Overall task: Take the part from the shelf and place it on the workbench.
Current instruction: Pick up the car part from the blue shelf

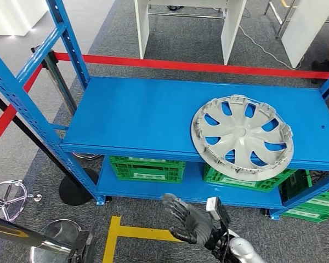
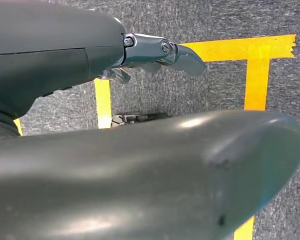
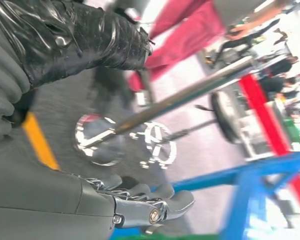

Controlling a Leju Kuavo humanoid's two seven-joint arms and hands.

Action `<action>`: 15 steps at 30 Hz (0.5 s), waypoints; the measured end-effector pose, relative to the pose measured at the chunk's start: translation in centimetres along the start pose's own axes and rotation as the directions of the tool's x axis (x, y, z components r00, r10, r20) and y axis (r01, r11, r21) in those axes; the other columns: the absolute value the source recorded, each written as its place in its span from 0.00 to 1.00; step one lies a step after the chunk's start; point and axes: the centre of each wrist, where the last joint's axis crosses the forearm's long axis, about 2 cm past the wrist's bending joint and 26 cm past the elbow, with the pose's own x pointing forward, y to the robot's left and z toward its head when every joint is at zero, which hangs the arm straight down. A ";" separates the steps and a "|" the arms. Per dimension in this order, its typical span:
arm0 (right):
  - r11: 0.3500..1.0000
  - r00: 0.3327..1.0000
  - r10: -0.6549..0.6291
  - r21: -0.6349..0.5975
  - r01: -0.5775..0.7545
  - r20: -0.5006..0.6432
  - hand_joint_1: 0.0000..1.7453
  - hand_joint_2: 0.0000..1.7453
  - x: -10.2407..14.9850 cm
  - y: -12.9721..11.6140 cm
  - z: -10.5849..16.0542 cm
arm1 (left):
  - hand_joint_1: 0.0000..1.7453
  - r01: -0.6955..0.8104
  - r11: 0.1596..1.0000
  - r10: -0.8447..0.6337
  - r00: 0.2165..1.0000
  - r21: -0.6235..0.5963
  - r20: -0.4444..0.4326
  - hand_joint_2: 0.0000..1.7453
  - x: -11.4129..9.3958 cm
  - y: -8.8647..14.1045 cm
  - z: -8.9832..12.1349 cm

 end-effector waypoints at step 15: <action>0.999 0.994 0.032 0.037 -0.036 0.106 0.00 1.00 2.9 0.7 -0.8 | 0.00 -0.001 1.000 0.001 1.000 -0.003 -0.003 0.00 -0.6 -0.1 0.2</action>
